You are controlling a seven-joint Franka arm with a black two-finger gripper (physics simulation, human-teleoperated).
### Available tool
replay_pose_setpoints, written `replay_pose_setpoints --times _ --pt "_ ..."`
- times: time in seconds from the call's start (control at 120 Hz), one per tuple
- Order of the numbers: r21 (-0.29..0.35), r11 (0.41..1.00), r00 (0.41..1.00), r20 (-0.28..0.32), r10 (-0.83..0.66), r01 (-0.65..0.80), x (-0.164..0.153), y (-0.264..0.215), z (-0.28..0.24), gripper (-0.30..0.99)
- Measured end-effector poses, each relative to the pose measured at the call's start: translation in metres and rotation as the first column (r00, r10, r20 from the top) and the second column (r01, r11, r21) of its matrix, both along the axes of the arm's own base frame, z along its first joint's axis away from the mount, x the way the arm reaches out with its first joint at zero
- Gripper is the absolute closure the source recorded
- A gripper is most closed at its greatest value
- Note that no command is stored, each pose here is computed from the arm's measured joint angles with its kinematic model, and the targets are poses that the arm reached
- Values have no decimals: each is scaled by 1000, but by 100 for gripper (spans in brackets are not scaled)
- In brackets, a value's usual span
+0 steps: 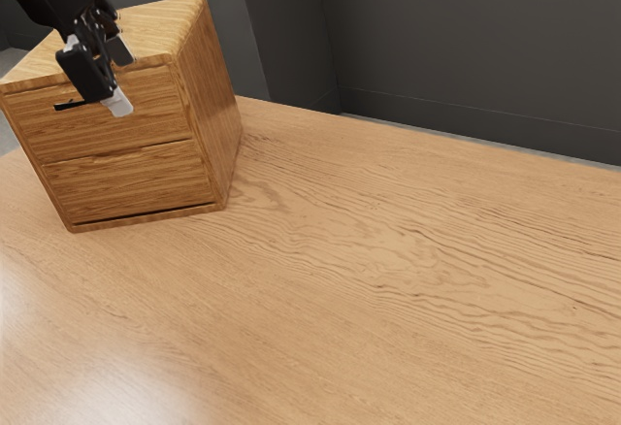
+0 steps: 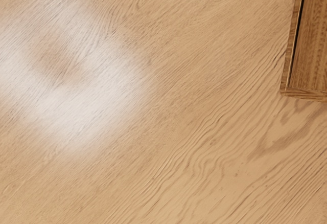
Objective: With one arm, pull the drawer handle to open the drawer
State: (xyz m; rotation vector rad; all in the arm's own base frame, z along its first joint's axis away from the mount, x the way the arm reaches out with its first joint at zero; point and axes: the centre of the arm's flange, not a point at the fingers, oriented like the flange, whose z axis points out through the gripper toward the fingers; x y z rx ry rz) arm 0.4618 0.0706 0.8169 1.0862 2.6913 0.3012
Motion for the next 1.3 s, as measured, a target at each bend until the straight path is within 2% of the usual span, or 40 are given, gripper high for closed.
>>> replay_pose_setpoints --times 0.083,0.233,0.35,0.417,0.667,0.75,0.85,0.933,1.142,1.3 --pt "36 997 998 -9 66 -65 -5 33 -1 0" --pt "104 978 980 -65 188 -181 1 95 -23 0" --pt "134 950 943 -143 300 -282 10 161 -60 0" --pt "143 936 926 -161 342 -321 5 190 -70 0" --pt "177 879 880 -102 464 -443 -48 275 -54 0" --pt "207 853 862 -69 502 -480 -65 300 -45 0" --pt "245 828 845 -59 532 -505 -79 323 -44 0" --pt "249 832 851 -52 522 -495 -75 324 -45 0" --pt "249 879 902 -44 430 -407 -39 293 -47 0" --pt "250 866 889 -39 457 -434 -47 324 -55 0"
